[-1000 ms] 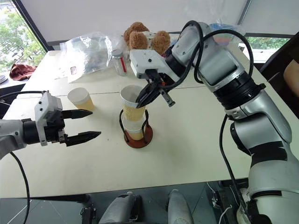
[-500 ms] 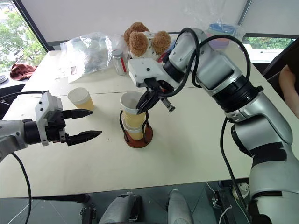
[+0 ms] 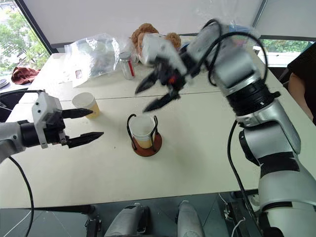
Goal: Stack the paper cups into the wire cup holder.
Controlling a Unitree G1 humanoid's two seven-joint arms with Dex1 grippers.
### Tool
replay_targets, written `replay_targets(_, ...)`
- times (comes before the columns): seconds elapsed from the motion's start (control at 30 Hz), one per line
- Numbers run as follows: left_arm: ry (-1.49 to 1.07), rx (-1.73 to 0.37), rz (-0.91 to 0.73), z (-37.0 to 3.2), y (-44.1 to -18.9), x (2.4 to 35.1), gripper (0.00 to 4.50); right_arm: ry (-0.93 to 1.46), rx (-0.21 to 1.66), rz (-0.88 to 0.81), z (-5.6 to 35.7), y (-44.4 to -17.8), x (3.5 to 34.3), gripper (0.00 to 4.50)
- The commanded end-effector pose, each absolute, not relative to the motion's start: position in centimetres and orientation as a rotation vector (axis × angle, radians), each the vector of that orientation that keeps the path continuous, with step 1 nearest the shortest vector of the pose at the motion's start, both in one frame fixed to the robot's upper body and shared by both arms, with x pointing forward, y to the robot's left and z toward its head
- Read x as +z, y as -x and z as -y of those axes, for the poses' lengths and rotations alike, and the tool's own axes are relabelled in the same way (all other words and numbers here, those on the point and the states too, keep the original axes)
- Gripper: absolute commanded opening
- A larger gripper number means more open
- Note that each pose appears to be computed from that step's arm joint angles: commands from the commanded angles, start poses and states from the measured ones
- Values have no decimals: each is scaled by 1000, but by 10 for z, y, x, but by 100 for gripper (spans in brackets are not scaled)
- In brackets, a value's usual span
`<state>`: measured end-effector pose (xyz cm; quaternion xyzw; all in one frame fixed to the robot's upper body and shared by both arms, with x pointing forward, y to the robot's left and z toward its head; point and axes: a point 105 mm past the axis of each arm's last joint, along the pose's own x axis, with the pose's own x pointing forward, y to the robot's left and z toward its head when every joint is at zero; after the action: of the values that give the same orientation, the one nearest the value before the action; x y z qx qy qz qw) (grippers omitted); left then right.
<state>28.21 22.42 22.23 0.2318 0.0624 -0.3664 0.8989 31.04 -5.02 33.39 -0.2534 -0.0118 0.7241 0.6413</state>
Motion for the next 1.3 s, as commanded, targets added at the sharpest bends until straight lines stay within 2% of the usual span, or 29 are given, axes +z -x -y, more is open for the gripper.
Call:
replay_targets(0.03, -623, -533, -14, -273, -301, 258, 450, 215, 1631, 178, 68, -293, 370, 285)
replay_targets(0.23, -669, -565, -62, -301, -304, 254, 450, 185, 1471, 117, 76, -293, 327, 285)
replay_targets(0.33, -713, -631, -102, -304, -314, 247, 450, 225, 1401, 30, 89, -293, 289, 285)
replay_targets(0.4, -742, -669, -115, -303, -324, 247, 450, 211, 1355, 5, 96, -295, 276, 285)
replay_targets(0.6, -779, -769, -208, -305, -349, 237, 450, 198, 1291, -12, 100, -297, 263, 285)
replay_targets(0.83, -801, -884, -276, -281, -378, 225, 450, 164, 1224, -10, 107, -299, 262, 285)
replay_targets(1.07, -856, -945, -374, -264, -390, 200, 450, 147, 1171, -5, 113, -298, 264, 285)
replay_targets(1.17, -899, -948, -426, -263, -393, 188, 373, 147, 1145, -2, 115, -298, 265, 290)
replay_targets(1.2, -899, -945, -431, -262, -394, 187, 307, 147, 1138, -1, 116, -298, 265, 290)
replay_targets(1.23, -898, -946, -435, -262, -394, 186, 275, 145, 1133, 0, 116, -298, 265, 290)
replay_targets(1.3, -904, -945, -437, -262, -395, 185, 168, 143, 1126, 1, 117, -298, 265, 290)
